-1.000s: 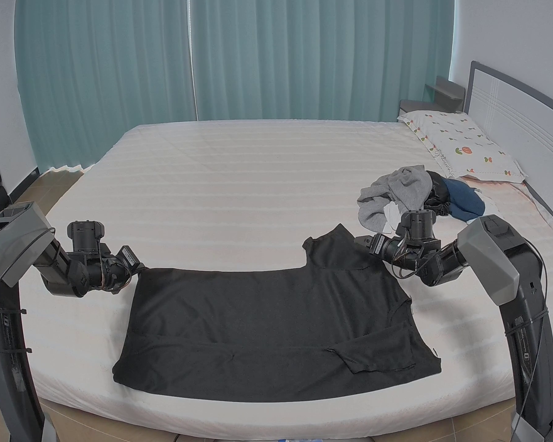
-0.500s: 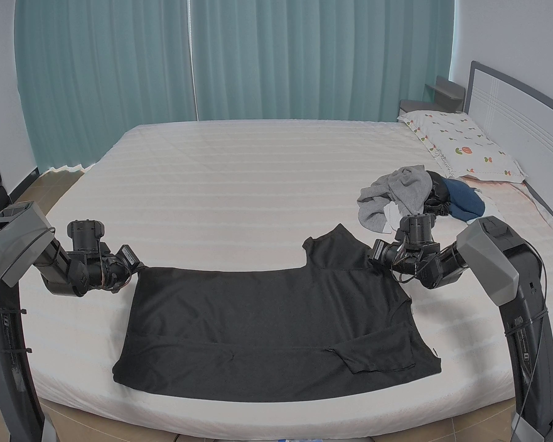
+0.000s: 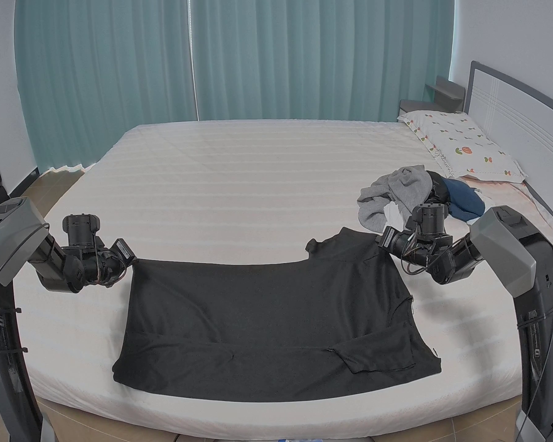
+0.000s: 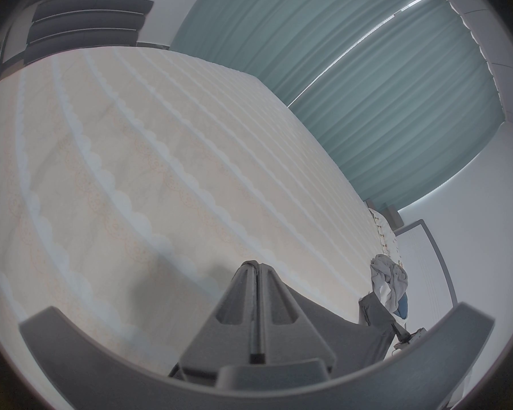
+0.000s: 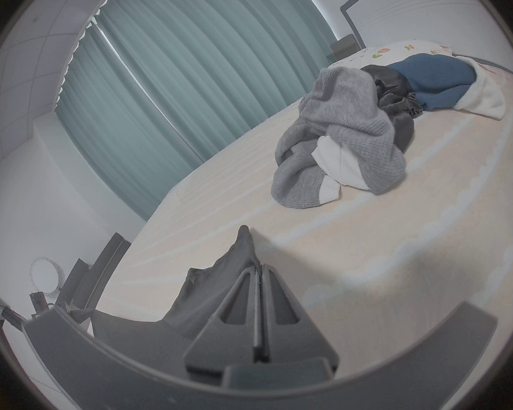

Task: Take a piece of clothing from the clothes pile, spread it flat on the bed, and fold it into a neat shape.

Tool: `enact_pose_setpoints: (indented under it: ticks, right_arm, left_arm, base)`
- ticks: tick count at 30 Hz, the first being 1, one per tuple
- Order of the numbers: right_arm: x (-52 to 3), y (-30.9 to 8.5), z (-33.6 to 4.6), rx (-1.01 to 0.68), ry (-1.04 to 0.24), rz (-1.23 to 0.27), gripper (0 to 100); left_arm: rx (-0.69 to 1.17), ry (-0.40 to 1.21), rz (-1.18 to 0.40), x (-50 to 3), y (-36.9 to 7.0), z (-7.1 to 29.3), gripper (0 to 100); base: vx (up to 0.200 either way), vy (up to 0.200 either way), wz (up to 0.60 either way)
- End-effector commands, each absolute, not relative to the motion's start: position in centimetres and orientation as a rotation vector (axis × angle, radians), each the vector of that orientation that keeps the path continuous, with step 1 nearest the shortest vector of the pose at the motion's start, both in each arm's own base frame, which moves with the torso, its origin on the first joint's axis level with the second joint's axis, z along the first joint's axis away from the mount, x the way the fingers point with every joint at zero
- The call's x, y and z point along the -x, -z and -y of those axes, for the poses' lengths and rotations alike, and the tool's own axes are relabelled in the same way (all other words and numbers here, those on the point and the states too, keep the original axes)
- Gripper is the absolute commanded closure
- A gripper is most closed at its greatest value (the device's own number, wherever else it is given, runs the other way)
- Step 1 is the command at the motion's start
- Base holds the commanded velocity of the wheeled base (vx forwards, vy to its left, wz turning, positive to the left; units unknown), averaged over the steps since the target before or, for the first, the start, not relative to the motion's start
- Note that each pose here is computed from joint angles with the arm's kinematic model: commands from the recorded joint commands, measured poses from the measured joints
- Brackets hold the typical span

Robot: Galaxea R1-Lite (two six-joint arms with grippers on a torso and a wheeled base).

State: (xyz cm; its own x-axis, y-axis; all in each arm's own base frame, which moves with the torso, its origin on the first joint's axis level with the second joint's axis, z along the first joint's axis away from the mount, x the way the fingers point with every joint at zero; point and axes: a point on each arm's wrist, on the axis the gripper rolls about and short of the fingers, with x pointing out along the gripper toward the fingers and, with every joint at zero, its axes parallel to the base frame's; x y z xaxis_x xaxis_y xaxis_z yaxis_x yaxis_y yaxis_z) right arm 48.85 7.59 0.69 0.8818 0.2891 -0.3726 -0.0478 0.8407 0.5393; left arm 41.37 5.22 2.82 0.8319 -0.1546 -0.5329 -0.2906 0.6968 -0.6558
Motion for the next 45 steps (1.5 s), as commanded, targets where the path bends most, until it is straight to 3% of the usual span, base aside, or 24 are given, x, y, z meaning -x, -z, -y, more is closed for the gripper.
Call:
enact_pose_setpoints:
  ticks: [1,15,24,38,45]
  right_arm:
    - [-48.2,-1.7,-7.2,-0.555,-0.180,-0.450,100]
    - [-47.3,-1.3,-6.9,-0.547,-0.169,-0.484,100]
    - [-45.0,-2.2,-5.8,-0.555,-0.185,-0.543,100]
    - [-40.0,0.5,-5.2,-0.472,-0.182,-0.716,100]
    - [-38.0,-0.5,-4.7,-0.471,-0.196,-0.709,100]
  left_arm:
    - [0.808,-0.081,-0.589,-41.3,-3.2,-5.3,100]
    - [0.814,-0.097,-0.590,-41.1,-3.0,-6.1,100]
    - [0.731,-0.085,-0.648,-39.7,-1.9,-5.8,100]
    - [0.589,-0.056,-0.717,-36.9,-1.5,-5.4,100]
    - [0.523,-0.038,-0.763,-35.0,-1.3,-5.1,100]
  base:
    - [0.000,0.000,0.00]
    - [0.000,0.000,0.00]
    - [0.000,0.000,0.00]
    - [0.000,0.000,0.00]
    - [0.000,0.000,0.00]
